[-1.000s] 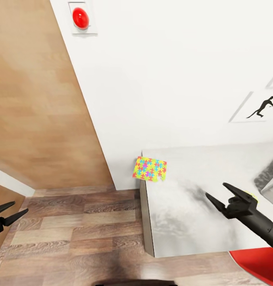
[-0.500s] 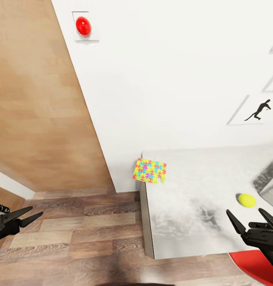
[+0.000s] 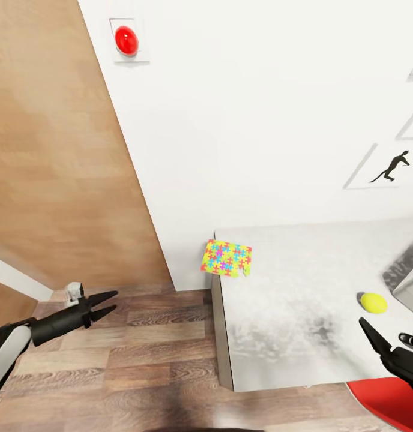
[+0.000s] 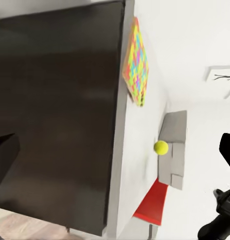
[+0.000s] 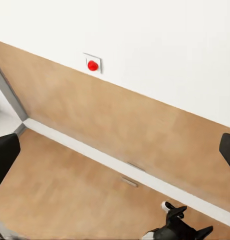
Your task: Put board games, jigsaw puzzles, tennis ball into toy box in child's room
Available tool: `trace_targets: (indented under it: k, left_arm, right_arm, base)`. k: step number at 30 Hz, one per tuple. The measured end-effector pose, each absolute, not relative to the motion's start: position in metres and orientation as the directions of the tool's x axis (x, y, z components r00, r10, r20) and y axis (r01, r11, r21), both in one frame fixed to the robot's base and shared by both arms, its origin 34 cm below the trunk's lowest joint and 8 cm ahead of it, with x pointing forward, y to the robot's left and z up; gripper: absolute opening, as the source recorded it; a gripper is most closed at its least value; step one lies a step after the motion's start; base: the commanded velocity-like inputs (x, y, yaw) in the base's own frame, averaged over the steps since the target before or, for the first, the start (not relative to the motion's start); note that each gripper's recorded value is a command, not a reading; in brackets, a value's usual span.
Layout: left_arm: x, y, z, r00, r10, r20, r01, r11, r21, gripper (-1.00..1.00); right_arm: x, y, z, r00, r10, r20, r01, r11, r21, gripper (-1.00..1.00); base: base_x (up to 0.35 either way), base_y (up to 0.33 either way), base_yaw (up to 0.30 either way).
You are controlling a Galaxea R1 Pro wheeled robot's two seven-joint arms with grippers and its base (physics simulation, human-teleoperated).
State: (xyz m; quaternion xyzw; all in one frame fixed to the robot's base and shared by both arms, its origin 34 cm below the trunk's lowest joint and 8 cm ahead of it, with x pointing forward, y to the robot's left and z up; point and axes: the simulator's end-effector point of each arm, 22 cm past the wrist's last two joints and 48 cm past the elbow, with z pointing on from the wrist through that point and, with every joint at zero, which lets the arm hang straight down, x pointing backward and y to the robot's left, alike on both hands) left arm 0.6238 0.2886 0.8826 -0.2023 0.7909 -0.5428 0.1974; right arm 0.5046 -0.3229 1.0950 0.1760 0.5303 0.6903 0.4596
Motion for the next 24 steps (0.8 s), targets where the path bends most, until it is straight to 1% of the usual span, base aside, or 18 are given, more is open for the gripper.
trace_targets:
  k: [3, 7, 11, 20, 24]
  left_arm:
    - [0.631, 0.273, 0.874, -0.854, -0.512, -0.088, -0.112, 0.347, -0.931, 1.0]
    - [0.631, 0.25, 0.867, -0.87, -0.487, -0.076, -0.111, 0.344, -0.932, 1.0]
    - [0.632, 0.244, 0.867, -0.873, -0.481, -0.083, -0.101, 0.343, -0.934, 1.0]
    - [0.635, 0.242, 0.874, -0.873, -0.476, -0.107, -0.075, 0.349, -0.934, 1.0]
    - [0.637, 0.244, 0.877, -0.869, -0.477, -0.127, -0.061, 0.359, -0.931, 1.0]
  right_arm:
    - [0.501, -0.32, 1.097, -0.521, 0.813, -0.261, -0.464, -0.012, 0.886, 1.0]
    - [0.5, -0.319, 1.098, -0.506, 0.81, -0.296, -0.488, 0.014, 0.873, 1.0]
    - [0.5, -0.32, 1.099, -0.493, 0.809, -0.32, -0.503, 0.035, 0.863, 1.0]
    - [0.499, -0.321, 1.103, -0.482, 0.806, -0.343, -0.522, 0.05, 0.851, 1.0]
    - [0.498, -0.321, 1.106, -0.48, 0.806, -0.347, -0.528, 0.051, 0.848, 1.0]
  base:
    - [0.0, 0.0, 0.0]
    - [0.0, 0.0, 0.0]
    - [0.0, 0.0, -0.044]
    - [0.003, 0.0, -0.176]
    - [0.124, 0.0, -0.208]
